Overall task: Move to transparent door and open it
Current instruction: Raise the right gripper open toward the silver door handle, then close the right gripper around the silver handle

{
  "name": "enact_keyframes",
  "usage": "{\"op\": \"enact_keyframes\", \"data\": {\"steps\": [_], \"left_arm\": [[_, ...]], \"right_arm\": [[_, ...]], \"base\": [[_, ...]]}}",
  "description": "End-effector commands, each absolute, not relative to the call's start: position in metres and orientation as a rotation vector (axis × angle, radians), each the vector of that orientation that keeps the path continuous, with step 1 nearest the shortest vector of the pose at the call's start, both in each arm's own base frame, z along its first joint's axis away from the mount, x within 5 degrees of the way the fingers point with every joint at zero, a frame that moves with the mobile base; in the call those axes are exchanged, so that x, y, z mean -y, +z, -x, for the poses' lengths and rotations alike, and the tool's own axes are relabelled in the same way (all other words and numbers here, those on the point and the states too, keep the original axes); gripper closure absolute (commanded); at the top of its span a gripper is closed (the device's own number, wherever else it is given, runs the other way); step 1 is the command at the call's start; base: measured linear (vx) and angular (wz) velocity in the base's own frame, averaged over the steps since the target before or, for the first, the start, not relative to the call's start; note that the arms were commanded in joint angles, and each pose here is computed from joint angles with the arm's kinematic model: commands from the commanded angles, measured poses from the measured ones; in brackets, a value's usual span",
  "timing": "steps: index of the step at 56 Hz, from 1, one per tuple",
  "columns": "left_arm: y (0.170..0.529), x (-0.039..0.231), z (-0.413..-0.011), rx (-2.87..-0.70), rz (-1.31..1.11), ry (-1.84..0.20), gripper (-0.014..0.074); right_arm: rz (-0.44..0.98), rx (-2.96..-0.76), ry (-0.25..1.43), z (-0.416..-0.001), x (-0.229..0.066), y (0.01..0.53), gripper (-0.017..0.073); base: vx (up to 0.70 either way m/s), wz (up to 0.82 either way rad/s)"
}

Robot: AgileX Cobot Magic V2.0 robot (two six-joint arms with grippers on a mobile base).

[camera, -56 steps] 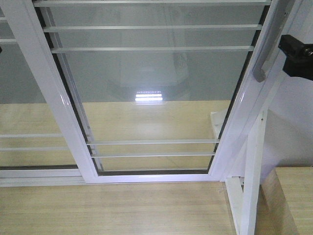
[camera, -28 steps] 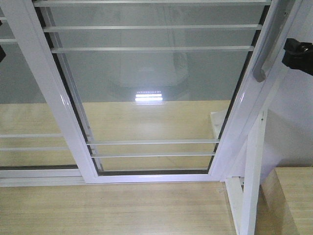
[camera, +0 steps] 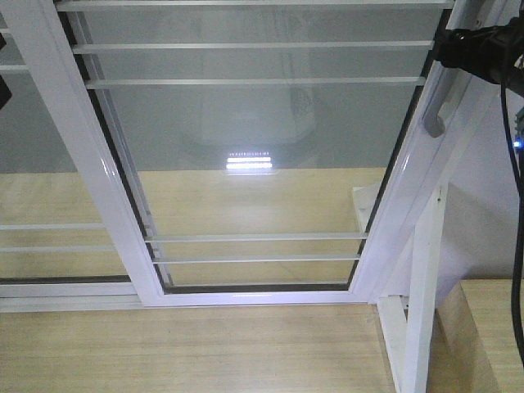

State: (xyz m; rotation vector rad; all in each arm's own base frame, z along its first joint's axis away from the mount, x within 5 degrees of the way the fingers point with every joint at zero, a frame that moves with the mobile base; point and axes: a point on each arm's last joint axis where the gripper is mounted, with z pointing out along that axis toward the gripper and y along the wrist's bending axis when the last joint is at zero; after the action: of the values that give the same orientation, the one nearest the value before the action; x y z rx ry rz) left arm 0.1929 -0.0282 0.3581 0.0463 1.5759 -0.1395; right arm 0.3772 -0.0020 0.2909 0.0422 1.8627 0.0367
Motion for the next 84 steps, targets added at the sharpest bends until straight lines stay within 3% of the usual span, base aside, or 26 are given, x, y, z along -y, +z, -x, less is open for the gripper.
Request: {"op": "enact_keyframes", "data": {"steps": [1, 10, 17, 24, 37, 84], "left_arm": [[0.377, 0.026, -0.191, -1.481, -0.021, -0.136, 0.0105], [0.376, 0.027, -0.191, -1.494, -0.025, -0.139, 0.0105], [0.376, 0.027, -0.191, -1.491, -0.024, -0.138, 0.0105], [0.376, 0.027, -0.191, -1.492, -0.025, -0.139, 0.0105], [0.376, 0.027, -0.191, -1.493, -0.025, -0.139, 0.0105], [0.374, 0.027, -0.191, -1.514, -0.036, -0.141, 0.0105]], "right_arm": [[-0.031, -1.689, 0.034, -0.389, 0.004, 0.327, -0.0025], [-0.02, -1.678, 0.024, -0.411, 0.005, 0.326, -0.0009], [-0.004, -1.677, 0.01, -0.42, 0.005, 0.324, 0.0061], [-0.004, -1.684, 0.011, -0.421, 0.004, 0.322, 0.02], [0.009, -1.691, 0.018, -0.421, -0.001, 0.322, 0.0576], [0.225, -1.691, 0.163, -0.41, -0.093, 0.32, 0.0568]], "base": [[0.0, 0.0], [0.0, 0.0], [0.0, 0.0], [0.0, 0.0], [0.0, 0.0], [0.0, 0.0]]}}
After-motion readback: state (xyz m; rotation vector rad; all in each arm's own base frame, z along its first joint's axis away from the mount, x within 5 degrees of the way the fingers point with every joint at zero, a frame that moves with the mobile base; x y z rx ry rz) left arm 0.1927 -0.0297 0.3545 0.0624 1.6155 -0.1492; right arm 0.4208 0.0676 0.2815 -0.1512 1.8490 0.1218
